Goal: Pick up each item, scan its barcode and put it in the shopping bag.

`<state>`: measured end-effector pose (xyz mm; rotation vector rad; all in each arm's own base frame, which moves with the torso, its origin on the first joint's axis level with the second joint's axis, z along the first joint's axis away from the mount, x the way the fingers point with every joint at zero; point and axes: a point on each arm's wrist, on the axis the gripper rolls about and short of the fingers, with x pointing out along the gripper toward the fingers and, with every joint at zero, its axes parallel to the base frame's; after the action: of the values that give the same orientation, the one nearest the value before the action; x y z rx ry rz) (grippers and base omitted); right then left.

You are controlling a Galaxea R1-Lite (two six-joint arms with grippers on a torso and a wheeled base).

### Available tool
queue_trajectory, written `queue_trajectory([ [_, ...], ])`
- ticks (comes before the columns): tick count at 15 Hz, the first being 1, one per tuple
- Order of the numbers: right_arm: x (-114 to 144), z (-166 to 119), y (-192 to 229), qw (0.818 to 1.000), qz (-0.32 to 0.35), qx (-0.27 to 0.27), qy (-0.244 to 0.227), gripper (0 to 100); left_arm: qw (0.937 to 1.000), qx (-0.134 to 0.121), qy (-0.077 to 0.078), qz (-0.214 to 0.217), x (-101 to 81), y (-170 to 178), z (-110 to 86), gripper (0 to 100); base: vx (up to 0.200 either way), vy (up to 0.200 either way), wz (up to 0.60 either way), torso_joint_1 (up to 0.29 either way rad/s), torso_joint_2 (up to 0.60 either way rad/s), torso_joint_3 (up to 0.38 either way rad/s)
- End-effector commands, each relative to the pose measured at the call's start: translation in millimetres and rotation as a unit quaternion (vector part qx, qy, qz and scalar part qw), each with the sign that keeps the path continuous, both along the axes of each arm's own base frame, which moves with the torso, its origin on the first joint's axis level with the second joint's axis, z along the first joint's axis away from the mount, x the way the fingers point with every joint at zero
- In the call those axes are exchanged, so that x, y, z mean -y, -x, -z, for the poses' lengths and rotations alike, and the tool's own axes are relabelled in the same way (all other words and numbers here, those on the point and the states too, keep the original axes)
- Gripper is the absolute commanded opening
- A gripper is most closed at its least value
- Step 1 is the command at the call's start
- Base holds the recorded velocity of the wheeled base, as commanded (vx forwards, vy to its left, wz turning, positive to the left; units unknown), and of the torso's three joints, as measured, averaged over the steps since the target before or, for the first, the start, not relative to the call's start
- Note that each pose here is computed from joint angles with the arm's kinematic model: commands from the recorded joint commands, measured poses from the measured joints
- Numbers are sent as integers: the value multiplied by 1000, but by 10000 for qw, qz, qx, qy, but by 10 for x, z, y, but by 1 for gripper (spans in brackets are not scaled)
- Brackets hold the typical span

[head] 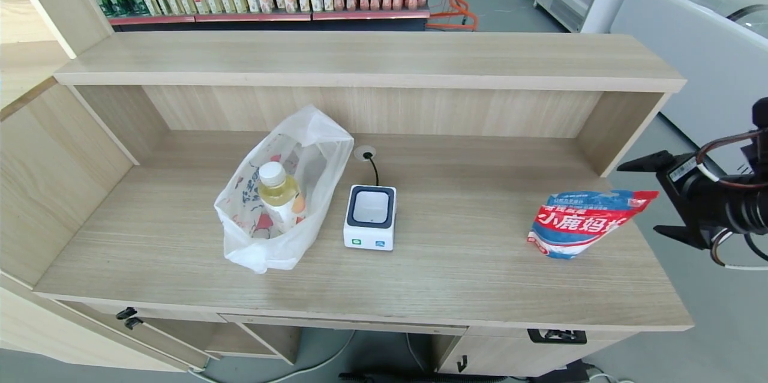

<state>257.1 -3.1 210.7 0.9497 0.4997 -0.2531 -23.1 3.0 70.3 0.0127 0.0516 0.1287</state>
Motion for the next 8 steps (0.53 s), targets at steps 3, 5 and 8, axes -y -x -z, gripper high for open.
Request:
queue_trajectory([
  [3, -39, 457, -412, 9985, -47, -551, -22, 100, 10000, 2, 1, 0, 0, 0, 0, 100, 0, 0, 0, 0, 0, 0],
  [5, -177, 628, -561, 9980, -139, -570, 228, 100, 10000, -5, 1, 0, 0, -1, 0, 100, 0, 0, 0, 0, 0, 0],
  [8, -310, 794, -696, 9974, -194, -561, 399, 100, 10000, 2, 1, 0, 0, 0, 0, 100, 0, 0, 0, 0, 0, 0],
])
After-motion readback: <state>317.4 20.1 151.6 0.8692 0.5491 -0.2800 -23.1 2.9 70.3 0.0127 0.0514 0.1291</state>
